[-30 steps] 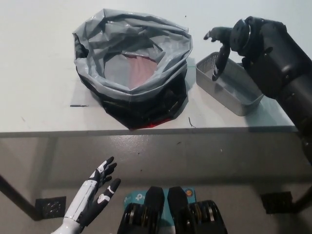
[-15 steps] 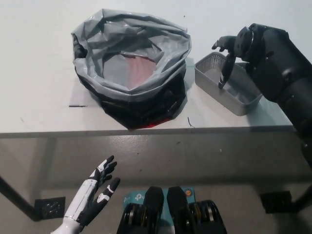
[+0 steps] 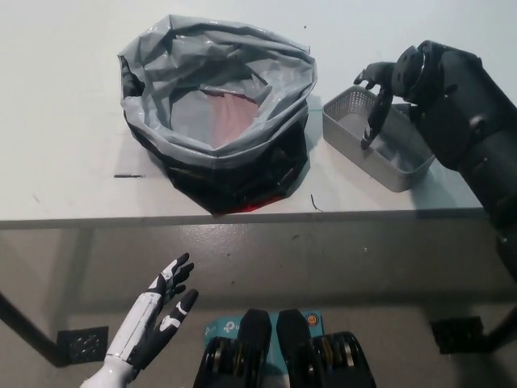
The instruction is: Use the right hand to pick up a small rectangular container and put it into a plastic bag and lift the bag
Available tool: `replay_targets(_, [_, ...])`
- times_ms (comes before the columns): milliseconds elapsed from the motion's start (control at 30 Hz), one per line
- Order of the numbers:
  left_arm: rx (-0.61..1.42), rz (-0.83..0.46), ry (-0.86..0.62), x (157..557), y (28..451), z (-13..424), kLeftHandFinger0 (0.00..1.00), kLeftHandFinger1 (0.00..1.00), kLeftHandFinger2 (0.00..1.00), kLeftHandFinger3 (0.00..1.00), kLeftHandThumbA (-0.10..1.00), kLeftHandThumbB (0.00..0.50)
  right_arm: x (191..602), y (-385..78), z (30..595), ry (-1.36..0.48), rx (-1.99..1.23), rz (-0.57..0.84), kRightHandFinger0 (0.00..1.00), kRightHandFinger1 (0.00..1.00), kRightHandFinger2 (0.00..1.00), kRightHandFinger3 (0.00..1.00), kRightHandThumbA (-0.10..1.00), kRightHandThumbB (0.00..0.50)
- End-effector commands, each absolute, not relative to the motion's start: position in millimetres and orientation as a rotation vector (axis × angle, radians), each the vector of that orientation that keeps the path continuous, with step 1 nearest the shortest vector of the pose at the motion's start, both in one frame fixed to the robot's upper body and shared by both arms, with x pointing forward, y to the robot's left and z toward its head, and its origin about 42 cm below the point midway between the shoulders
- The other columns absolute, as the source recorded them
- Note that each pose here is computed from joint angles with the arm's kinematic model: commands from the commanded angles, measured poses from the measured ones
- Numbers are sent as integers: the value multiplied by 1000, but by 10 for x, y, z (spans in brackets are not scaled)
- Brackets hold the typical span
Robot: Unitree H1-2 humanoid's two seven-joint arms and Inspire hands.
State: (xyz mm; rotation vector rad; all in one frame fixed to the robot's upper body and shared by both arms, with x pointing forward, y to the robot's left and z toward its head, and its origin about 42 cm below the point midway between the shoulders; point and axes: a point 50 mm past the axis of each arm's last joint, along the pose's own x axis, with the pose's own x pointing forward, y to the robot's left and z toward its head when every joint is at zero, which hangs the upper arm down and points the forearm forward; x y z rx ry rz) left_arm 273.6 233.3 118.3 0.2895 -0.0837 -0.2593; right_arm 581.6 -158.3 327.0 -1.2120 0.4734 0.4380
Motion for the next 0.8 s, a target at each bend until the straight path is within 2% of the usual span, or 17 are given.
replay_targets(0, [314, -266, -153, 2783, 2367, 1325, 1000, 1000, 1000, 1000, 872, 274, 5862, -1532, 3386, 426, -1162, 407, 1000, 1000, 1000, 1000, 1000, 401])
replay_targets(33, [315, -266, -153, 2783, 2368, 1326, 1000, 1000, 1000, 1000, 873, 274, 5863, -1533, 3383, 427, -1161, 406, 1000, 1000, 1000, 1000, 1000, 401])
replay_targets(167, [318, -268, -153, 2784, 2373, 1334, 1000, 1000, 1000, 1000, 878, 273, 5872, -1584, 3272, 436, -1188, 431, 1000, 1000, 1000, 1000, 1000, 350])
replay_targets(233, [320, -266, -153, 2777, 2376, 1329, 1000, 1000, 1000, 1000, 882, 274, 5867, -1619, 3177, 454, -1177, 418, 1000, 1000, 1000, 1000, 1000, 368])
replay_targets(267, [319, -265, -152, 2774, 2377, 1323, 1000, 1000, 1000, 1000, 882, 274, 5865, -1636, 3132, 462, -1170, 415, 1000, 1000, 1000, 1000, 1000, 357])
replay_targets(333, [317, -264, -154, 2769, 2379, 1312, 1000, 1000, 1000, 1000, 883, 274, 5859, -1657, 3052, 496, -1155, 388, 1000, 1000, 1000, 1000, 1000, 426])
replay_targets(433, [316, -261, -154, 2764, 2382, 1319, 1000, 1000, 1000, 1000, 881, 274, 5846, -1687, 2960, 528, -1132, 396, 1000, 1000, 1000, 1000, 1000, 403])
replay_targets(600, [314, -260, -152, 2773, 2389, 1323, 1000, 1000, 1000, 1000, 880, 276, 5826, -1747, 2832, 564, -1159, 390, 1000, 1000, 1000, 1000, 1000, 410])
replay_targets(667, [312, -258, -150, 2777, 2400, 1327, 1000, 1000, 1000, 1000, 876, 277, 5813, -1773, 2765, 570, -1146, 459, 1000, 1000, 1000, 1000, 1000, 334])
replay_targets(733, [315, -255, -152, 2783, 2408, 1330, 1000, 1000, 1000, 1000, 879, 275, 5806, -1785, 2713, 556, -1145, 464, 1000, 1000, 1000, 1000, 1000, 301])
replay_targets(767, [317, -254, -154, 2780, 2405, 1327, 1000, 1000, 1000, 1000, 883, 279, 5801, -1804, 2664, 544, -1155, 432, 1000, 1000, 1000, 1000, 1000, 324])
